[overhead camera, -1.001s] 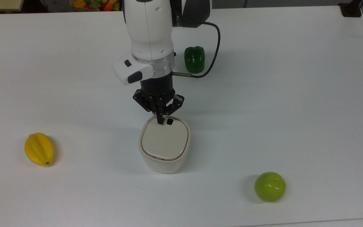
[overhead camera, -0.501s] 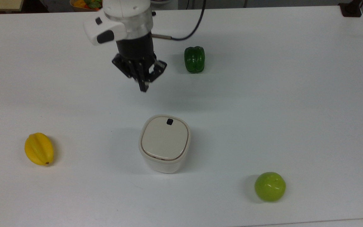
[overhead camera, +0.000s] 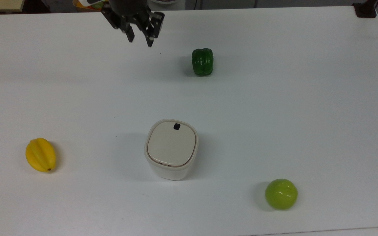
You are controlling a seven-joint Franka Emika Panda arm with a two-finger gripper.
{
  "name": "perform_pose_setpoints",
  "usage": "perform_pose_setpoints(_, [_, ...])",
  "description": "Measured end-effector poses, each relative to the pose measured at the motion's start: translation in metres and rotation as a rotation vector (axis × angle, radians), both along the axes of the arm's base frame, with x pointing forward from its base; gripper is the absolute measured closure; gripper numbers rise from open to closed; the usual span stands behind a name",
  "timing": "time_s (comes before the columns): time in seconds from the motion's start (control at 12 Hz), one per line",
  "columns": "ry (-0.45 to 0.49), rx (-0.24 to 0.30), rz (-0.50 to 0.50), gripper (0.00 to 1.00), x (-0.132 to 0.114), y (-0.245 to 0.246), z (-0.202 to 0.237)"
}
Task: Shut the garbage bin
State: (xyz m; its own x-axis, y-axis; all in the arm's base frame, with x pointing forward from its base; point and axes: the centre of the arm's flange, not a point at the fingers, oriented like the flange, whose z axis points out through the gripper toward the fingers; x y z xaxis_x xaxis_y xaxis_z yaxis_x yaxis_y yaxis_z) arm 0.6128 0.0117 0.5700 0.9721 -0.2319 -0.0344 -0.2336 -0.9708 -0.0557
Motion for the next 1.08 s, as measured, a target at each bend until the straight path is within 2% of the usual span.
perform_pose_setpoints(0.25, [0.003, 0.003, 0.041, 0.0, -0.056, -0.002, 0.023])
perform_pose_setpoints(0.42, [0.035, 0.008, 0.098, 0.0, -0.091, -0.005, 0.033])
perform_pose_setpoints(0.5, [0.042, 0.011, 0.122, 0.0, -0.099, -0.012, 0.036])
perform_pose_setpoints(1.08, [0.042, 0.012, 0.102, 0.0, -0.099, -0.027, 0.037])
